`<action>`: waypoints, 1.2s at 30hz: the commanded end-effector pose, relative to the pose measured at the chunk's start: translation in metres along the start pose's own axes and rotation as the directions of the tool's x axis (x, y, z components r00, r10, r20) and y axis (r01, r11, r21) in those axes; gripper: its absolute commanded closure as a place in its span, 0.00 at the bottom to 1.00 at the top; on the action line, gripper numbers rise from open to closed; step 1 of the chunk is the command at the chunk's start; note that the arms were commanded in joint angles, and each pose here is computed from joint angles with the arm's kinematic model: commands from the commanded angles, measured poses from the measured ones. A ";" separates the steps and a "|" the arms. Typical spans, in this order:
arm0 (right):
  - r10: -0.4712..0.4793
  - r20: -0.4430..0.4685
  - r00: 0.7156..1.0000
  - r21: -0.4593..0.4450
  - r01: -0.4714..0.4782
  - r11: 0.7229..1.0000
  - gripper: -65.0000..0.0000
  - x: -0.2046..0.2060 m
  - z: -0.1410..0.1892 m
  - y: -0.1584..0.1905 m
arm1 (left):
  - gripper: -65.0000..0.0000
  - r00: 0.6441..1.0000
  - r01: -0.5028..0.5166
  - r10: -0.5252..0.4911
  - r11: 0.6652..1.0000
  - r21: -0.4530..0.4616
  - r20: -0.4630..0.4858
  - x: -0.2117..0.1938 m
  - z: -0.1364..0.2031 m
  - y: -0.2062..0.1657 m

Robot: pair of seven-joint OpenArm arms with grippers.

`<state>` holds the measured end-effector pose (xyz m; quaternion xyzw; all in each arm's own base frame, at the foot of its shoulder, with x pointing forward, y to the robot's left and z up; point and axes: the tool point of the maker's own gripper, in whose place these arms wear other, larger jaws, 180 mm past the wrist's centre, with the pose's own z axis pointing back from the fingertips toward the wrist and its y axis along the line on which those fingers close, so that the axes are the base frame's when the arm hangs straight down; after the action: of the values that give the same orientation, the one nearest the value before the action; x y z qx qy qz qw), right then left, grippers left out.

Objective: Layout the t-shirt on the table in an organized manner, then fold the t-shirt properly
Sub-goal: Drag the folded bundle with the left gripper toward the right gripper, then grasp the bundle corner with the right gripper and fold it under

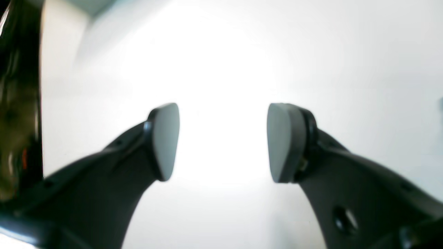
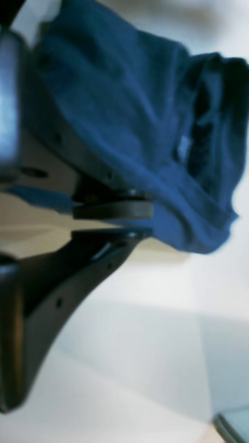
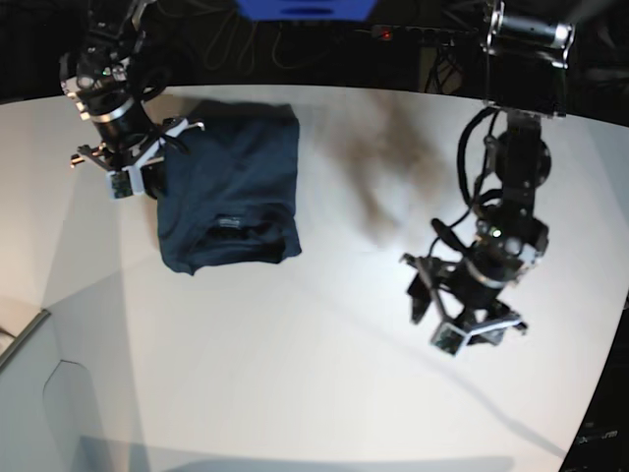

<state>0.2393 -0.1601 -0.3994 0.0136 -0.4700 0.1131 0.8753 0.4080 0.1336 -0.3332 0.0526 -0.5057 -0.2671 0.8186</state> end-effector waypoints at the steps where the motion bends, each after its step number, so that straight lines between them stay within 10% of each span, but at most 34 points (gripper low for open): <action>1: -0.006 0.037 0.999 0.018 0.005 1.000 0.95 0.008 -0.001 0.003 | 0.41 0.998 -0.037 0.035 0.998 0.046 0.046 0.008 0.007 0.018; 18: -0.119 -0.109 0.987 0.062 0.126 0.990 0.95 -0.057 -0.013 0.020 | 0.41 0.972 -0.174 0.200 0.965 0.198 -0.121 -0.094 0.050 0.056; 27: -0.051 0.123 0.991 -0.009 0.053 0.999 0.95 0.030 0.006 -0.010 | 0.41 0.964 -0.175 0.206 0.968 0.181 -0.170 -0.116 0.058 0.042; 36: -0.015 0.230 0.973 0.282 -0.052 0.958 0.95 0.082 -0.021 0.098 | 0.41 0.951 -0.180 0.213 0.971 0.159 -0.224 -0.140 0.070 0.023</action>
<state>0.2747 -0.0489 -0.3643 0.1405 -0.5260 0.1879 0.8175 0.2981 0.2324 -0.4179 0.0839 -0.3989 -0.1402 0.9023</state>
